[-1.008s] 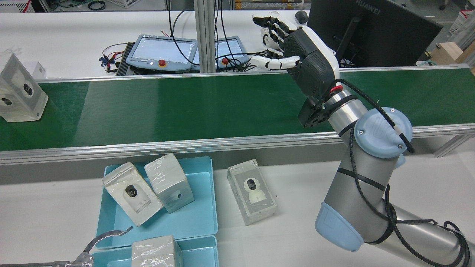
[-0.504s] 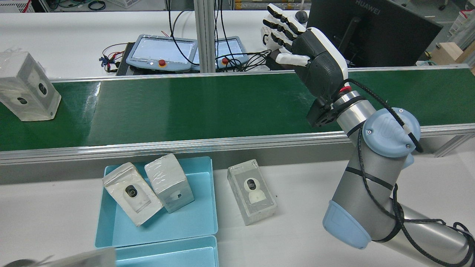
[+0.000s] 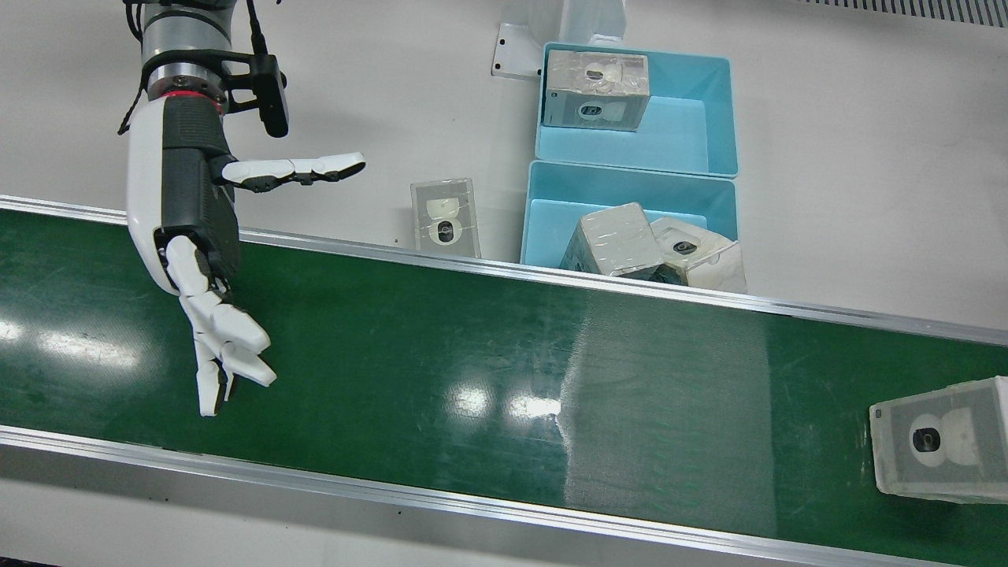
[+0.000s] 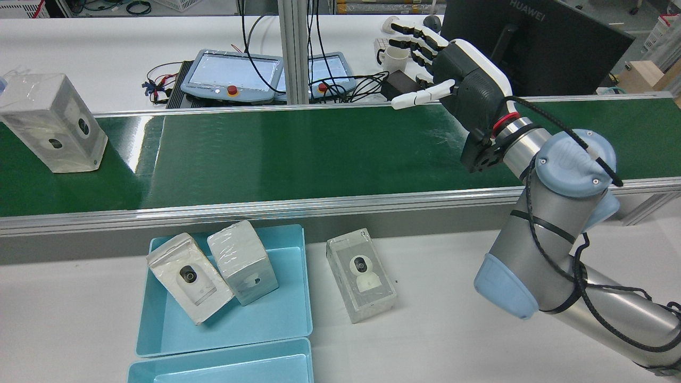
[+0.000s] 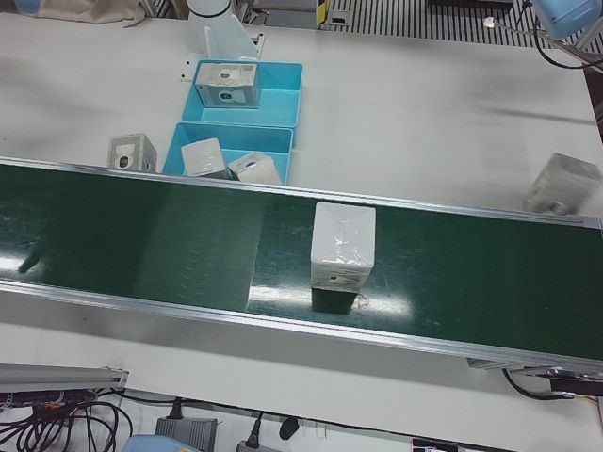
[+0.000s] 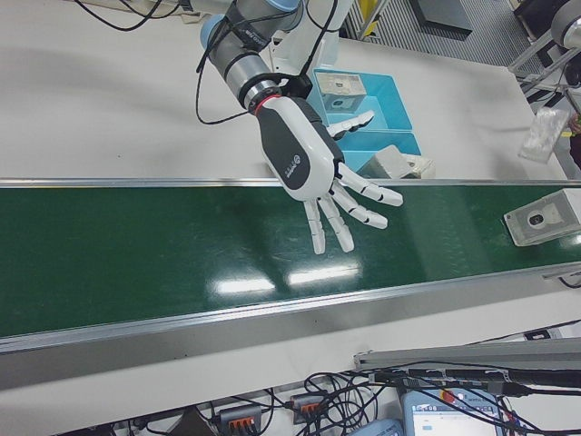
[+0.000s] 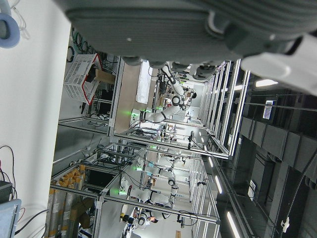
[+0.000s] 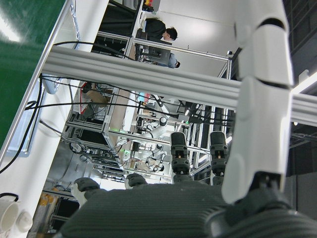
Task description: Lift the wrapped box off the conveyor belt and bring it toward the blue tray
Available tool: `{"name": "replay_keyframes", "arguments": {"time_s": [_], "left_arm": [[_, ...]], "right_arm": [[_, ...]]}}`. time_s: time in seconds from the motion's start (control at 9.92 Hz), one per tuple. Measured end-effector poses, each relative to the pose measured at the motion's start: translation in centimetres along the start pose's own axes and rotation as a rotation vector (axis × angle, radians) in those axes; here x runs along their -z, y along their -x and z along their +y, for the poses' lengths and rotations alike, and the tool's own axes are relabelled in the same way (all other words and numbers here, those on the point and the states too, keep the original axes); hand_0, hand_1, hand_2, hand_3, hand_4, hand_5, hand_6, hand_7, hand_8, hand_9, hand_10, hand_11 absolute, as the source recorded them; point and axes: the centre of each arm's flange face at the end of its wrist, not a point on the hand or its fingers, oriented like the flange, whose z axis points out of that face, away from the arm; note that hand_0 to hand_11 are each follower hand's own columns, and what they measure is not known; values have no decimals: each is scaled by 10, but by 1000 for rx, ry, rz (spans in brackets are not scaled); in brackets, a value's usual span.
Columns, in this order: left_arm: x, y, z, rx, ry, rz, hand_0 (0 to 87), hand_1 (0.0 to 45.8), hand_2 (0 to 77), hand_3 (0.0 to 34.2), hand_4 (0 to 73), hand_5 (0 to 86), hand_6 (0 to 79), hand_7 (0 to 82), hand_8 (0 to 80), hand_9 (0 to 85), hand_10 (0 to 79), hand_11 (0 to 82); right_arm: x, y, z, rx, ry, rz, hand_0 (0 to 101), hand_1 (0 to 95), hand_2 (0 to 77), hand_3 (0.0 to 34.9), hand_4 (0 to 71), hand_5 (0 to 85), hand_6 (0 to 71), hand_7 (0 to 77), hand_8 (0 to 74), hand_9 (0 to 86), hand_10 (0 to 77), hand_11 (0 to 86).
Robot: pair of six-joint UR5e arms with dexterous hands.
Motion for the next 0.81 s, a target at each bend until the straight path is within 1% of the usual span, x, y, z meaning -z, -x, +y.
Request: {"name": "replay_keyframes", "arguments": {"time_s": [0.1,0.2,0.3,0.4,0.5,0.6,0.71,0.81], "left_arm": [[0,0,0,0,0,0,0,0,5,0,0,5,0,5,5,0,5,0],[0,0,0,0,0,0,0,0,5,0,0,5,0,5,5,0,5,0],[0,0,0,0,0,0,0,0,11,0,0,5,0,5,5,0,0,0],[0,0,0,0,0,0,0,0,5,0,0,11,0,5,5,0,5,0],[0,0,0,0,0,0,0,0,5,0,0,5,0,5,5,0,5,0],[0,0,0,0,0,0,0,0,5,0,0,5,0,5,5,0,5,0],[0,0,0,0,0,0,0,0,11,0,0,5,0,5,5,0,0,0],[0,0,0,0,0,0,0,0,11,0,0,5,0,5,5,0,0,0]], "right_arm": [[4,18,-15,-23,-34,8,471,120,87,304,98,169,0,191,0,38,0,11],[12,37,-27,-60,-66,4,451,120,147,305,76,180,0,185,0,38,0,11],[27,57,-31,-92,-86,-8,424,87,109,305,44,180,0,185,0,54,0,11],[45,71,-37,-107,-96,-17,424,87,109,305,44,180,0,185,0,54,0,11],[64,83,-41,-115,-99,-26,412,87,98,304,0,136,0,142,0,60,27,11],[79,92,-40,-121,-93,-34,397,87,71,302,0,115,0,136,11,60,27,82],[89,96,-40,-122,-92,-37,387,87,71,303,0,115,0,136,11,60,27,82],[94,97,-42,-121,-94,-35,387,87,71,303,0,115,0,136,11,60,27,82]]}}
